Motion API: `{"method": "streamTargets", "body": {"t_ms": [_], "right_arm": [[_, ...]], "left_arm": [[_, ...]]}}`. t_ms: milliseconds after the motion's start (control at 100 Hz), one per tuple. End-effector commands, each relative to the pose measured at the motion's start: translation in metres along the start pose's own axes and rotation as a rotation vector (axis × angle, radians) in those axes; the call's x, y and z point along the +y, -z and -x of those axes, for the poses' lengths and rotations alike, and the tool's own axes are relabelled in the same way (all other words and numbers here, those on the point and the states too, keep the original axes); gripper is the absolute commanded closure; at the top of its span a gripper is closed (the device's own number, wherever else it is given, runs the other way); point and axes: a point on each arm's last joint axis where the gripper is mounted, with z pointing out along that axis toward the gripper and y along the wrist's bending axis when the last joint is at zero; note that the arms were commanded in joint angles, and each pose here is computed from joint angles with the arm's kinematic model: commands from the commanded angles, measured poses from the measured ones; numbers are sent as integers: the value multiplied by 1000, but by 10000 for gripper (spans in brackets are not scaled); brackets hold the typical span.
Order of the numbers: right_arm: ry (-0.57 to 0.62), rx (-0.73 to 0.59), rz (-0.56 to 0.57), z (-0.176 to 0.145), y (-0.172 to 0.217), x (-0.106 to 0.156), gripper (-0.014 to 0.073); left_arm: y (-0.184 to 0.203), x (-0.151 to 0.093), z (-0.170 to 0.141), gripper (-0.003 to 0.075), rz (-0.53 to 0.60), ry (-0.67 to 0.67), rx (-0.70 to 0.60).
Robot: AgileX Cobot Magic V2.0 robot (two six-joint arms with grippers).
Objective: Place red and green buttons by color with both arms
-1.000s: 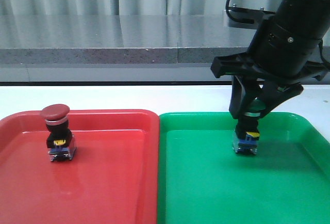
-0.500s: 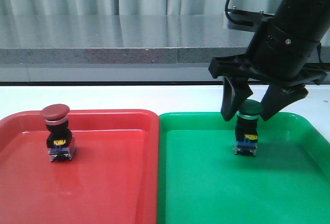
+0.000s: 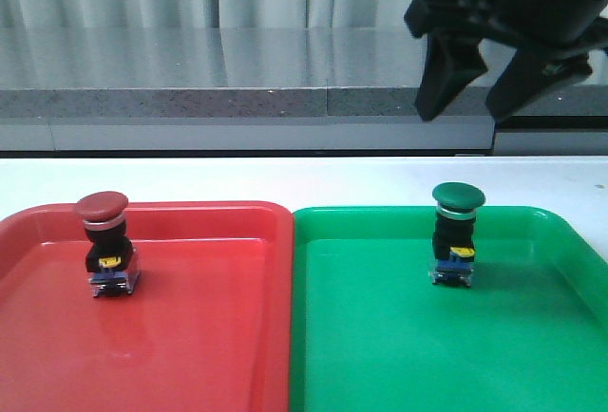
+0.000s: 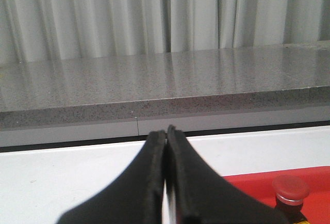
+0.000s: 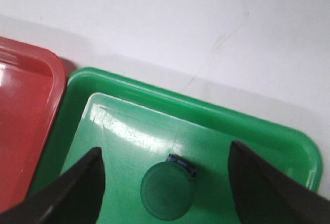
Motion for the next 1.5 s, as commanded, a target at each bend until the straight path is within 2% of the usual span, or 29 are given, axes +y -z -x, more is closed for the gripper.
{"method": "streamTargets", "body": {"t_ms": [0,220,580,970,1230,1330,1490], "right_arm": [[30,-185,-6,19,38,0,88],[27,-346,-54,16,82,-16,88],[-16,-576,-128,-38,129,-38,88],[12,-738,-152,-113,160,-37,88],[22,-824,-147,-137,176,-34,90],[22,-827,-147,-137,176,-34,146],[22,-825,-147,-137,176,-34,378]], "left_arm": [[2,-1,-5,739,-3,11,-62],[2,-1,-5,739,-3,11,-62],[2,-1,-5,739,-3,11,-62],[2,-1,-5,739,-3,11,-62],[2,-1,-5,739,-3,11,-62],[2,-1,-5,739,-3,11,-62],[2,-1,-5,739,-3,11,-62]]}}
